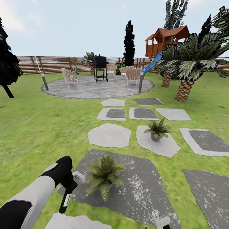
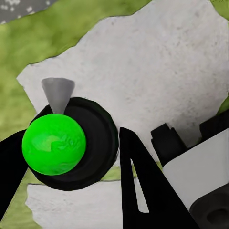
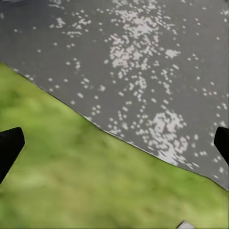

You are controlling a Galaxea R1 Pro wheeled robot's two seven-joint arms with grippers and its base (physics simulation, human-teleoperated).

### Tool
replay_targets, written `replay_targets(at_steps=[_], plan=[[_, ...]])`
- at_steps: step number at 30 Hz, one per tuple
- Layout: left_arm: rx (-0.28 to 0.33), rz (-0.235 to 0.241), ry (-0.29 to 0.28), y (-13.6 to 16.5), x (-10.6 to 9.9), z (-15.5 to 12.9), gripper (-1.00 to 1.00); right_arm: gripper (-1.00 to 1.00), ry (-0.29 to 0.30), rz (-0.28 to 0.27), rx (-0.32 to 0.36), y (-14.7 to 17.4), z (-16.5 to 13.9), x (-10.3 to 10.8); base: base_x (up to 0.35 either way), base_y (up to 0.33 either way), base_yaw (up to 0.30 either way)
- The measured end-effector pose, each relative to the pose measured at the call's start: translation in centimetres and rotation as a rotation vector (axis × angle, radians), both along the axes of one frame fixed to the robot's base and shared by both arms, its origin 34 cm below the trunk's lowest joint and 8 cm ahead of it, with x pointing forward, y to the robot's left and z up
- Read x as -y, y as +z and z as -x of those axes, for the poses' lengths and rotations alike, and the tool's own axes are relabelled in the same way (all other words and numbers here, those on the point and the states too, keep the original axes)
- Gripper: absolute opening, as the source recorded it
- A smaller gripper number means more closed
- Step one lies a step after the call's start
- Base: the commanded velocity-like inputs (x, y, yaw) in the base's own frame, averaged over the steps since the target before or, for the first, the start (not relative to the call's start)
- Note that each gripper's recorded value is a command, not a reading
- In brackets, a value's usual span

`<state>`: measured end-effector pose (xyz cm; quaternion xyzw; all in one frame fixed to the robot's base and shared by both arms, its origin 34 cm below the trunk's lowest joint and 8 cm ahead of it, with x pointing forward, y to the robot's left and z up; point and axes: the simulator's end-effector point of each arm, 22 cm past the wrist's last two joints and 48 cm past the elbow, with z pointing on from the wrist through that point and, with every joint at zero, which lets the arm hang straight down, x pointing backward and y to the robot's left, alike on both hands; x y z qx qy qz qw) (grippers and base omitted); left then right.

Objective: Pick up the pesticide atomizer in the garden and spray insectifuge to fully cover both potted plants in the garden.

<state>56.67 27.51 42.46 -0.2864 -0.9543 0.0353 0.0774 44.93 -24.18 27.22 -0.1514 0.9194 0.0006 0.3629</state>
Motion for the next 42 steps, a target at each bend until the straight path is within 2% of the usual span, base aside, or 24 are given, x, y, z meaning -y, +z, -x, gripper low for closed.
replay_targets(at_steps=[8, 14, 16, 20, 27, 34, 40, 42], plan=[[-0.007, 0.002, 0.000, -0.3, 0.0, 0.3, -1.00, 1.00, 0.000, 0.000, -0.001, 0.0, 0.0, 0.0, 0.213, 0.245, -0.259], [-0.039, -0.003, -0.012, -1.8, -0.1, 2.3, -1.00, 1.00, 0.000, 0.000, -0.001, 0.0, 0.0, 0.0, 0.030, 0.035, -0.151], [-0.068, -0.028, -0.043, -2.8, -0.3, 4.0, -1.00, 1.00, 0.000, 0.000, -0.001, 0.0, 0.0, 0.0, 0.001, 0.001, -0.008], [-0.089, -0.061, -0.094, -3.3, -0.4, 5.0, -1.00, 1.00, -0.001, 0.000, -0.001, 0.0, 0.0, 0.0, 0.000, 0.000, -0.001], [-0.117, -0.058, -0.094, -4.2, -0.3, 6.6, -1.00, 1.00, 0.000, 0.000, -0.001, 0.0, 0.0, 0.0, 0.000, 0.000, 0.000], [-0.119, -0.056, -0.087, -4.3, -0.2, 6.8, -1.00, 1.00, 0.000, -0.001, -0.001, 0.0, 0.0, 0.0, -0.179, 0.071, -0.004], [-0.122, -0.053, -0.087, -4.4, -0.1, 6.9, -1.00, 1.00, 0.000, 0.000, -0.001, 0.0, 0.0, 0.0, -0.006, 0.092, -0.241], [-0.135, -0.051, -0.090, -4.9, 0.2, 7.8, -1.00, 1.00, 0.000, 0.000, -0.001, 0.0, 0.0, 0.0, 0.000, 0.006, -0.136]])
